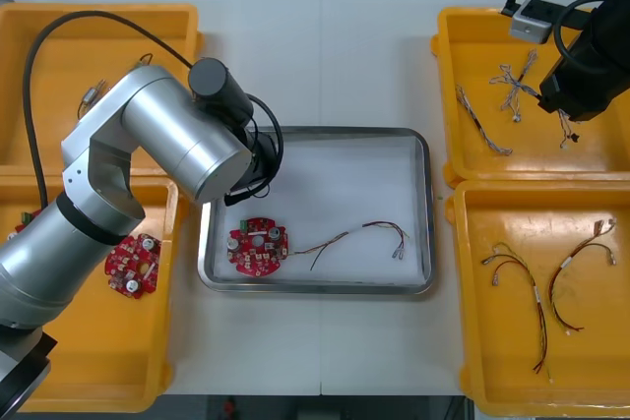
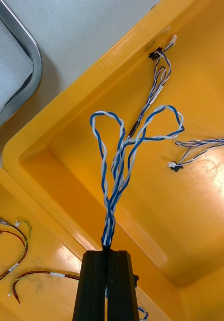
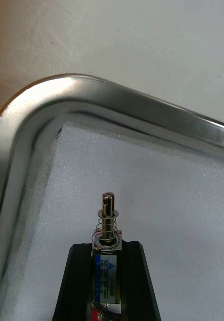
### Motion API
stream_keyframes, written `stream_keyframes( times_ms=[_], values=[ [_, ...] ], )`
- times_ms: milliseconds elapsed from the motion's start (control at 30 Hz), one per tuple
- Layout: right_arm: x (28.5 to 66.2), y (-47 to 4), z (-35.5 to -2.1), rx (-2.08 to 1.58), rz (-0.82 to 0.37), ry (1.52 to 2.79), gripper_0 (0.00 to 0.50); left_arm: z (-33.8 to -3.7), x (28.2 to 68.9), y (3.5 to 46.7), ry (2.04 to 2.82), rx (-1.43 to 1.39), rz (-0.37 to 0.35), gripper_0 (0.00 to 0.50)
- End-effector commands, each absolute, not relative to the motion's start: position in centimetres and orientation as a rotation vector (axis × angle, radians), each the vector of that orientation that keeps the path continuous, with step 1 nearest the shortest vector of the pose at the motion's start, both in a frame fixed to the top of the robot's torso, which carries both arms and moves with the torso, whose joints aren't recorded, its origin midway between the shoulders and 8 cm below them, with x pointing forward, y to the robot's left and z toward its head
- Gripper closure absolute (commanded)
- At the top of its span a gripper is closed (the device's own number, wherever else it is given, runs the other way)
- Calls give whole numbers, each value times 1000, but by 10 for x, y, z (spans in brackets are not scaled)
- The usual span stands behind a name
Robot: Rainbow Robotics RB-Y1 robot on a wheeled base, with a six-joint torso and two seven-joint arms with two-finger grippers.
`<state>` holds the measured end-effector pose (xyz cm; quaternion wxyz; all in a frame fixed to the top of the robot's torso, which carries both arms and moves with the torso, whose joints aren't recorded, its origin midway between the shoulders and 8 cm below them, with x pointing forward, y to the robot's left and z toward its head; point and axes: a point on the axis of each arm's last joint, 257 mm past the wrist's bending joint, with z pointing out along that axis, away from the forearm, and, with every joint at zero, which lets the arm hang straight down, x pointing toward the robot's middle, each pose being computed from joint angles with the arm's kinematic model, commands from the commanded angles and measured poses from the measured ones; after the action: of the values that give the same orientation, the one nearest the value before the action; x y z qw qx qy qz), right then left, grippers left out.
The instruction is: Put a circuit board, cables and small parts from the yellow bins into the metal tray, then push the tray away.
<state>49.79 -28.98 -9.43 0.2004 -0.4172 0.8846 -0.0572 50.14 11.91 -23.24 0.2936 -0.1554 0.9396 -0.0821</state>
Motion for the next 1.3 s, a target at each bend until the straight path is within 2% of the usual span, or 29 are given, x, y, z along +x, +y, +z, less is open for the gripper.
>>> stream_keyframes(
  times_ms=[33, 100, 467, 667, 700, 733, 833, 933, 1100, 1233, 1300],
  values=[
    [501, -296, -75, -1122, -177, 2436, 500, -243, 491, 107, 2516, -392, -207, 325],
    [501, -296, -75, -1122, -177, 2436, 500, -241, 493, 105, 2510, -392, -218, 279],
    [501, -296, -75, -1122, -177, 2436, 500, -231, 499, 109, 2478, -398, -238, 195],
    [501, -296, -75, -1122, -177, 2436, 500, -188, 488, 123, 2478, -399, -252, 141],
    [501, -296, -75, -1122, -177, 2436, 500, -177, 485, 126, 2481, -398, -266, 123],
    [498, -289, -95, -1132, -132, 2458, 500, -165, 483, 129, 2482, -398, -280, 97],
    [500, -283, -92, -1121, -108, 2438, 500, -138, 479, 139, 2468, -383, -292, 32],
    [502, -280, -89, -1127, -109, 2427, 500, -118, 479, 147, 2449, -375, -322, 0],
    [501, -264, -93, -1198, -111, 2396, 500, -90, 485, 165, 2413, -376, -338, 0],
    [497, -244, -94, -1312, -170, 2334, 500, -61, 498, 195, 2359, -311, -272, 0],
    [494, -233, -95, -1365, -192, 2304, 500, -50, 504, 205, 2342, -287, -267, 0]
  ],
)
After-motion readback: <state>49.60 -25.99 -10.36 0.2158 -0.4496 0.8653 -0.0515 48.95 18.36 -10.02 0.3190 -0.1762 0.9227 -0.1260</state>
